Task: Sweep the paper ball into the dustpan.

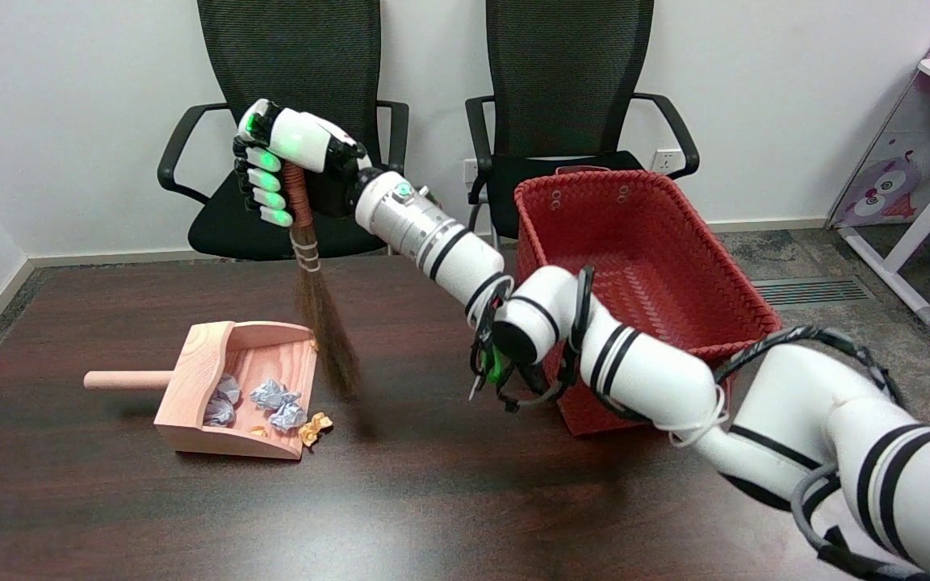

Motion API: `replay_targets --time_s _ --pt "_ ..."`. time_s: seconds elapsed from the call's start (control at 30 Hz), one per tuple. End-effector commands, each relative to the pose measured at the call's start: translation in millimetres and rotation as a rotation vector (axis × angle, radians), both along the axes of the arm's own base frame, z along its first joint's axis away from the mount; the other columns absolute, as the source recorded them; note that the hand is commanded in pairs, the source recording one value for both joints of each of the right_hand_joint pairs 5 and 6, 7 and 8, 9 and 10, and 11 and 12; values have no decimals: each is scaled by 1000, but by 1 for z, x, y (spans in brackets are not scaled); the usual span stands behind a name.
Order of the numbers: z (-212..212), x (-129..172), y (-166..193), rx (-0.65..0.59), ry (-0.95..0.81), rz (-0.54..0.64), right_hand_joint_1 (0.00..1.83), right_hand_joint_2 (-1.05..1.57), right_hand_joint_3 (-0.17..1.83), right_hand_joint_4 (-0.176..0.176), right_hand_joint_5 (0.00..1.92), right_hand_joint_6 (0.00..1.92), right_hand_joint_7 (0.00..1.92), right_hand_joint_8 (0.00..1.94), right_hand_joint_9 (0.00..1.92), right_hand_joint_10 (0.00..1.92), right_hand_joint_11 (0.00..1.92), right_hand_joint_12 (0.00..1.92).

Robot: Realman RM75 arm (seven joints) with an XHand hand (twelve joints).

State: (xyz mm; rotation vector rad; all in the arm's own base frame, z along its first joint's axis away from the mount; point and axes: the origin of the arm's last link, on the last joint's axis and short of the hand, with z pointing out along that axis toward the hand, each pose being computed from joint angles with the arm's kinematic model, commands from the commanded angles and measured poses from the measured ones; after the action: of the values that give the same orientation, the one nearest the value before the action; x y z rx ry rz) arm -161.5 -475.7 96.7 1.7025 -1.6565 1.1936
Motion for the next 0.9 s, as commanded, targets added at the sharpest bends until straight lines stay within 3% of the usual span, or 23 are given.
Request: replay_targets --time_s 0.03,0.17,0.33,0.47,0.77,0.9 --pt "24 29 -26 -76 361 143 755 1447 1728 21 1920 1920 1920 1920 1920 1920 1920 1920" --pt "28 23 -30 -86 386 127 770 1397 1792 23 1920 1920 1920 1920 1920 1920 1920 1920" --pt "32 20 -36 -103 394 111 781 882 1833 17 1920 1920 1920 1920 1920 1920 1920 1920" --pt "38 17 -43 -126 413 95 719 643 1586 16 1920 1920 1920 1920 1920 1920 1920 1920" --pt "38 3 -51 -140 458 61 603 538 1058 14 1920 1920 1920 1920 1920 1920 1920 1920" --pt "34 -3 -51 -136 476 49 588 558 967 14 1920 1920 1920 1920 1920 1920 1920 1920"
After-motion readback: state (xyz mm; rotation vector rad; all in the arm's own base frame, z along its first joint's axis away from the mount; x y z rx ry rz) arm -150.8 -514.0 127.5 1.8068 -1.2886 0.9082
